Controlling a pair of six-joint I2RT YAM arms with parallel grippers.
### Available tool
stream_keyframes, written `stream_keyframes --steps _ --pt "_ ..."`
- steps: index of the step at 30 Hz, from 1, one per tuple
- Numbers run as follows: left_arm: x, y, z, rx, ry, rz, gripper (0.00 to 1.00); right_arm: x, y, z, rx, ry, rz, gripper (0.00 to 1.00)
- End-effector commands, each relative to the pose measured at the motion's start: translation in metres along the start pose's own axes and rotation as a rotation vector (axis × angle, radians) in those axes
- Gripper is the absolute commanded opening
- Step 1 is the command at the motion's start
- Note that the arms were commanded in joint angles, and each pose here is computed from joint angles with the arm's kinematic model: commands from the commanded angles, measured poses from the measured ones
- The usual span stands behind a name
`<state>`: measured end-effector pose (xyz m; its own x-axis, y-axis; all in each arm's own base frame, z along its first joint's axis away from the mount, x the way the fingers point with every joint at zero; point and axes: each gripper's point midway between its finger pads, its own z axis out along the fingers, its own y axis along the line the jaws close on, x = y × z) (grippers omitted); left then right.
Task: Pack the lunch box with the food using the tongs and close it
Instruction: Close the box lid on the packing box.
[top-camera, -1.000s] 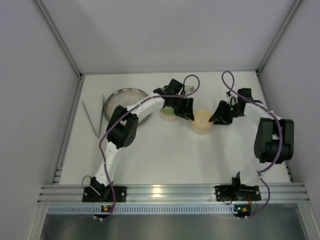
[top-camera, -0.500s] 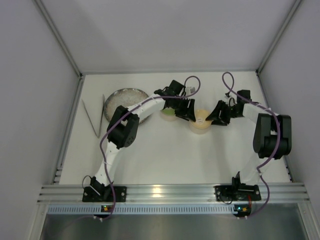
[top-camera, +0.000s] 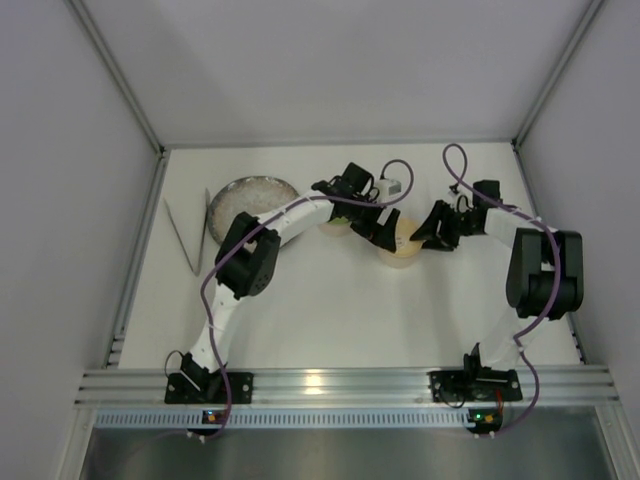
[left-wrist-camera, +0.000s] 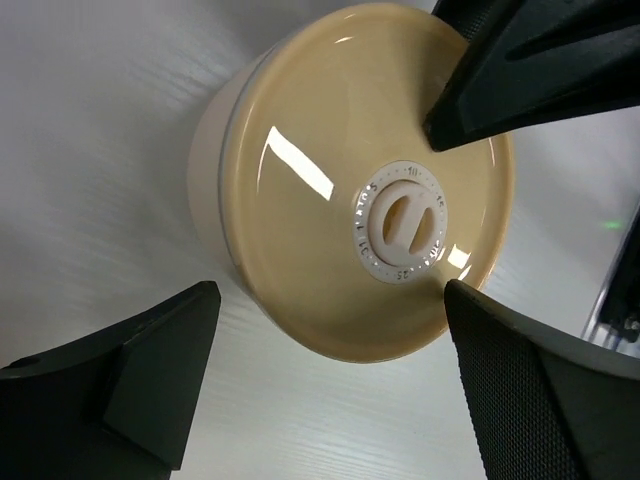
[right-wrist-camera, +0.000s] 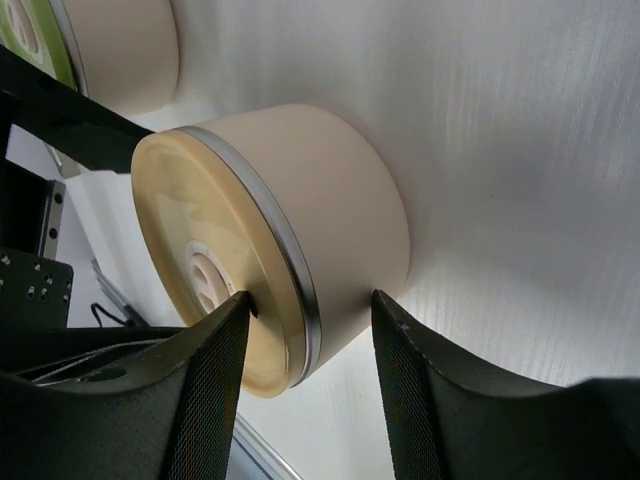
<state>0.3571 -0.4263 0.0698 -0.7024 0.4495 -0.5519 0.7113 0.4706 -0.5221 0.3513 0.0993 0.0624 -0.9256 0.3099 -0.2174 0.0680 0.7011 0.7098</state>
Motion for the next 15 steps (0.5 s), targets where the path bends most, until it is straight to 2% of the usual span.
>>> stream_keyframes --steps 1,3,9,15 --pt "-0.011 -0.001 -0.022 -0.031 -0.008 0.273 0.99 0.007 -0.02 0.007 0.11 -0.002 -0.075 0.5" --pt "-0.012 -0.002 -0.025 -0.014 -0.011 0.38 0.99 0.006 -0.021 0.007 0.116 0.006 -0.083 0.5" --pt "-0.01 -0.016 -0.021 0.092 -0.025 0.486 0.99 0.0 -0.024 0.007 0.129 0.008 -0.098 0.5" --pt "0.014 -0.007 -0.004 0.129 0.01 0.674 0.99 -0.003 -0.023 0.011 0.115 0.012 -0.101 0.5"
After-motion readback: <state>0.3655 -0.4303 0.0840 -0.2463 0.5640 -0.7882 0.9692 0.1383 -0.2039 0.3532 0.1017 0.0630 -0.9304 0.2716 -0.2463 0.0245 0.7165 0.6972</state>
